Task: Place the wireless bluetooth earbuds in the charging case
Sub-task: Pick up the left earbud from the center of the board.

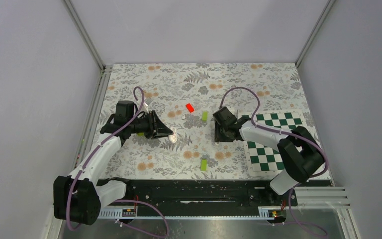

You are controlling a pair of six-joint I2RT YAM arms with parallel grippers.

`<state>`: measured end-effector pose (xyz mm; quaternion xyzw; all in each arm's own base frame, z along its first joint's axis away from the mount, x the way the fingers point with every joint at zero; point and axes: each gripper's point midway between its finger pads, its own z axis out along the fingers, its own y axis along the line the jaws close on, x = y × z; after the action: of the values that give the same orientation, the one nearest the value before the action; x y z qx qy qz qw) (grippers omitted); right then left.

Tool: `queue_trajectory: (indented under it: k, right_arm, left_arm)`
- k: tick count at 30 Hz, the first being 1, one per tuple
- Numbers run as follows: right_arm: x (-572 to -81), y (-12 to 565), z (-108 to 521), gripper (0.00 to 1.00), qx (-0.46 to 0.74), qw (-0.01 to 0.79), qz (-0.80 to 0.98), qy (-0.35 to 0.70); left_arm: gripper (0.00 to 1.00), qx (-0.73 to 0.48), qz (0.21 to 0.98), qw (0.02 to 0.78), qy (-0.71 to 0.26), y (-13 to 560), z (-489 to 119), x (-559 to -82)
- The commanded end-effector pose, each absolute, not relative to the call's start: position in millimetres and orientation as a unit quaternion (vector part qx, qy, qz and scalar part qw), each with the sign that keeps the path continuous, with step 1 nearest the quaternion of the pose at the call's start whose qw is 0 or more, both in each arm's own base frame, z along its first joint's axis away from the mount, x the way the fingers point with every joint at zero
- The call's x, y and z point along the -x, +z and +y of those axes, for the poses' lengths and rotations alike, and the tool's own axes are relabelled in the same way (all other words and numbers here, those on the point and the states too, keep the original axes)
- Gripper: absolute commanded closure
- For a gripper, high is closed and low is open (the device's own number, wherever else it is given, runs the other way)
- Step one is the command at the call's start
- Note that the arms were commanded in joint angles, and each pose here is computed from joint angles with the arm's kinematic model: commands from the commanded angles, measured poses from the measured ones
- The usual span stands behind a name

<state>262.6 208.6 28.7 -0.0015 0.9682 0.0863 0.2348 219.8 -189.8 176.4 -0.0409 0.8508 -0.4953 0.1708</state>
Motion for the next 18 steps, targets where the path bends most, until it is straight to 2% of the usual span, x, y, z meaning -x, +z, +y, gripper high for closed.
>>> queue_trajectory:
  k: [1, 18]
  right_arm:
    - [-271, 26, 213, 0.57, -0.02, 0.236, 0.966, 0.102]
    - [-256, 5, 216, 0.63, -0.029, 0.203, 0.971, 0.126]
  left_arm:
    - [1.0, 0.024, 0.84, 0.182, -0.511, 185, -193, -222]
    - [1.0, 0.027, 0.843, 0.18, -0.506, 181, -192, -225]
